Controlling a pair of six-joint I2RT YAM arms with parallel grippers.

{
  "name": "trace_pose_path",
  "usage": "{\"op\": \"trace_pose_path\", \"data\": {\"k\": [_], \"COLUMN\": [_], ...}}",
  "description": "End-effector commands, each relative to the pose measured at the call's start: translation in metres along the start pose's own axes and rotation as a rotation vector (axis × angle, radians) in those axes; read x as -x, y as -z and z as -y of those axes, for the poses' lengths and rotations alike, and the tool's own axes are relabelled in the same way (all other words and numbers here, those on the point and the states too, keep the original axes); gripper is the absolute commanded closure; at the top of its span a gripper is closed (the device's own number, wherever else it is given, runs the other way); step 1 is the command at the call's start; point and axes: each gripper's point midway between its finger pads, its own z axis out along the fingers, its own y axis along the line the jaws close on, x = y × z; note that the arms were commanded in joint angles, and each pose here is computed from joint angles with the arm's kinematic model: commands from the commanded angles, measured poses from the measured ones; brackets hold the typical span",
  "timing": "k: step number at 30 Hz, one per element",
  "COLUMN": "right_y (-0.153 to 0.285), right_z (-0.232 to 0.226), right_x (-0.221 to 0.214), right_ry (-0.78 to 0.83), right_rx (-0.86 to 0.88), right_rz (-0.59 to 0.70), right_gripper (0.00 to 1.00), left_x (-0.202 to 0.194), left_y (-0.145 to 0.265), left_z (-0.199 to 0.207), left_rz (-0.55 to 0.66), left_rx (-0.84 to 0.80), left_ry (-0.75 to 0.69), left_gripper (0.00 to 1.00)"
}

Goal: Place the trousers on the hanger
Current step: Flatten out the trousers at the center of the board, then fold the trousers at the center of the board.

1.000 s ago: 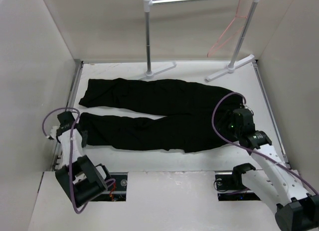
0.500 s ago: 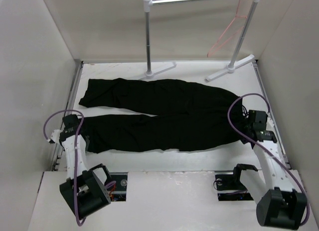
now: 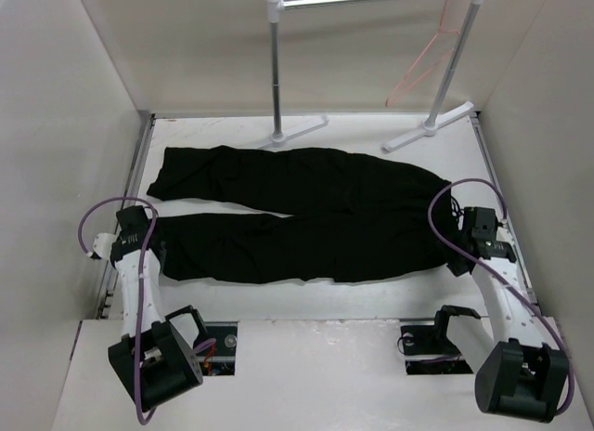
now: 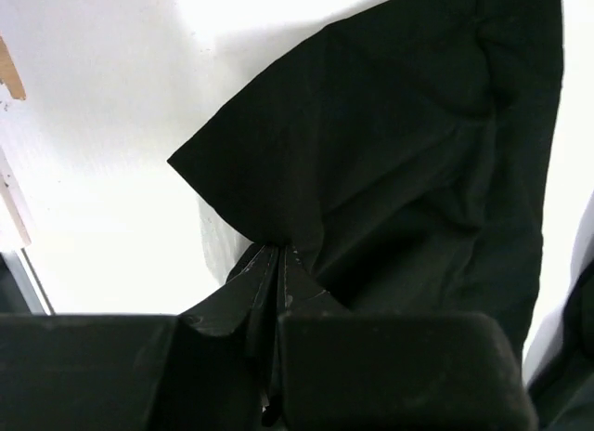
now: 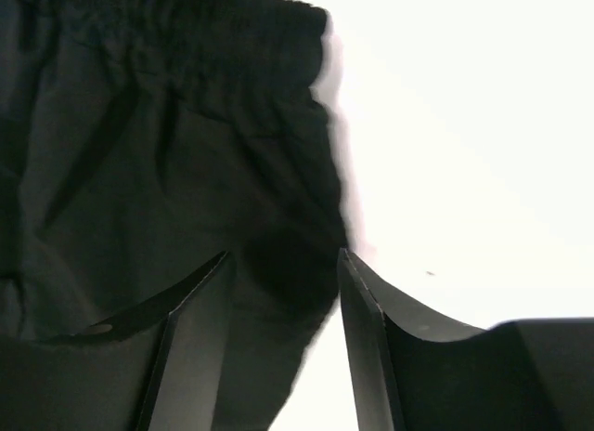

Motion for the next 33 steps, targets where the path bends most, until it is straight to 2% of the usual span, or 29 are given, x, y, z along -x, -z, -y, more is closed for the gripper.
{"op": "trace_pose_path", "data": {"k": [1, 7, 14, 16, 19, 21, 25, 29, 33], "right_y": [0.012, 0.019, -0.014, -0.023, -0.031, -0.022, 0.027, 0.046, 0.073], "right_z": [0.012, 0.010, -0.015, -0.025, -0.027, -0.023, -0.015, -0.014, -0.028], "right_x": [0.009, 0.015, 0.004, 0.006, 0.003, 0.002, 0.027, 0.033, 0.062], "right_ry": [0.012, 0.012, 0.007, 0.016, 0.016, -0.004, -0.036, 0.036, 0.170], "right_rx": [-0.061, -0.049, 0.015, 0.028, 0.017, 0.018, 0.061, 0.055, 0.066], "right_rz": [0.063, 0.096, 0.027, 0.024, -0.003, -0.021, 0.069, 0.104, 0.248], "right_gripper": [0.45, 0.44, 0.47, 0.55, 0.82, 0.95, 0.98, 1.00, 1.00], "left_x": [0.009, 0.008, 0.005, 0.005, 0.004, 0.012, 0.048, 0.079, 0.107], "left_y": [0.011, 0.013, 0.009, 0.008, 0.009, 0.013, 0.024, 0.049, 0.077], "left_z": [0.012, 0.018, 0.023, 0.023, 0.020, 0.016, 0.003, -0.007, -0.014], "left_rz": [0.025, 0.021, 0.020, 0.021, 0.021, 0.042, 0.137, 0.254, 0.377], "left_rx": [-0.052, -0.066, -0.076, -0.073, -0.069, -0.064, 0.029, 0.092, 0.141], "left_ry": [0.038, 0.016, -0.003, -0.005, -0.008, -0.008, -0.027, -0.063, -0.143], "left_gripper": [1.00, 1.00, 1.00, 1.00, 1.00, 1.00, 1.00, 1.00, 1.00]}}
